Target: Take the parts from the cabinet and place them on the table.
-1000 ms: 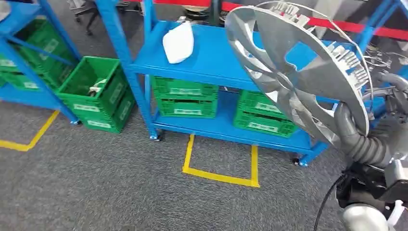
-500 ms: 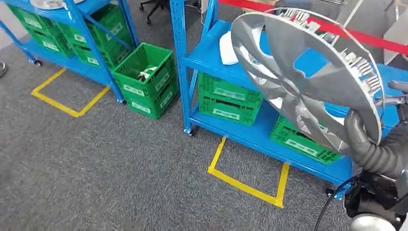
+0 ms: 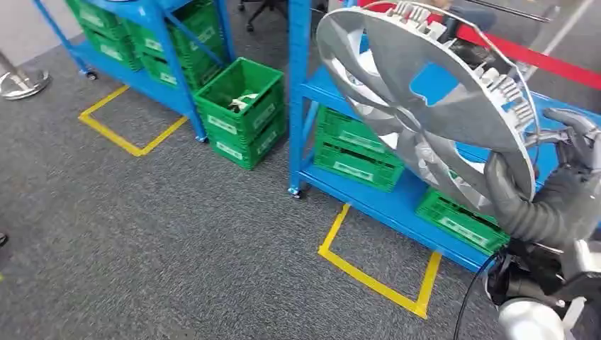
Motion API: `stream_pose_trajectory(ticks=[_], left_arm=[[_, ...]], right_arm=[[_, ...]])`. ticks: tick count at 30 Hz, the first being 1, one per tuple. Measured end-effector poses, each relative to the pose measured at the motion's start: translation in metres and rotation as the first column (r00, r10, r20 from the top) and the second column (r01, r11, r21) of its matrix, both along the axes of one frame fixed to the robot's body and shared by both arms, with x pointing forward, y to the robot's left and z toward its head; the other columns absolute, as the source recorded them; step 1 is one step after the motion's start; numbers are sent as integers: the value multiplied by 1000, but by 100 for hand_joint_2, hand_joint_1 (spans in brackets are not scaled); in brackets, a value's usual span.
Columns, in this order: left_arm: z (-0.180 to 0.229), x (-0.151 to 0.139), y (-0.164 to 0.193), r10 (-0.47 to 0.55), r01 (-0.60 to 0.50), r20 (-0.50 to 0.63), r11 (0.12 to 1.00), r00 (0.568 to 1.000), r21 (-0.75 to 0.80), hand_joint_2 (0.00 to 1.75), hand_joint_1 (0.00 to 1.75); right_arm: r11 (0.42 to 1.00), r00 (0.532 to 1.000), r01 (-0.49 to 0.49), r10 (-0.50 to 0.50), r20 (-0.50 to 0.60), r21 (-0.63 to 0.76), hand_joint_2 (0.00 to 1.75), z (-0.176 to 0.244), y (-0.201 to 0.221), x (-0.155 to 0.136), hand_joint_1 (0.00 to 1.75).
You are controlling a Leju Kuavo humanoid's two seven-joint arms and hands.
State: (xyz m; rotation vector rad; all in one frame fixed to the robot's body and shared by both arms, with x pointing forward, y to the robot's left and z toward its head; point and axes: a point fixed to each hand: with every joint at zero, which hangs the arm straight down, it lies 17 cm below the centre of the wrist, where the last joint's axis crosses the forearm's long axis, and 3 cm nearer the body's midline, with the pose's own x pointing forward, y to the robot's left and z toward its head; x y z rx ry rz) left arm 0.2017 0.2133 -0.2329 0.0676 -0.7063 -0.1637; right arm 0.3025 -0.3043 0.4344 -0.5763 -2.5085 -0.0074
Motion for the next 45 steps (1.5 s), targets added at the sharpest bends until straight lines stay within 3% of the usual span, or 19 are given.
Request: stream_pose_trajectory(ticks=[17, 45], left_arm=[[-11, -30, -4, 14, -15, -78, 1000, 997, -16, 175, 0], [-4, -14, -12, 0, -1, -42, 1000, 999, -28, 175, 0]], right_arm=[[1000, 1000, -22, 22, -2, -20, 175, 1, 6, 4, 175], [998, 999, -55, 54, -5, -37, 175, 3, 16, 8, 175]])
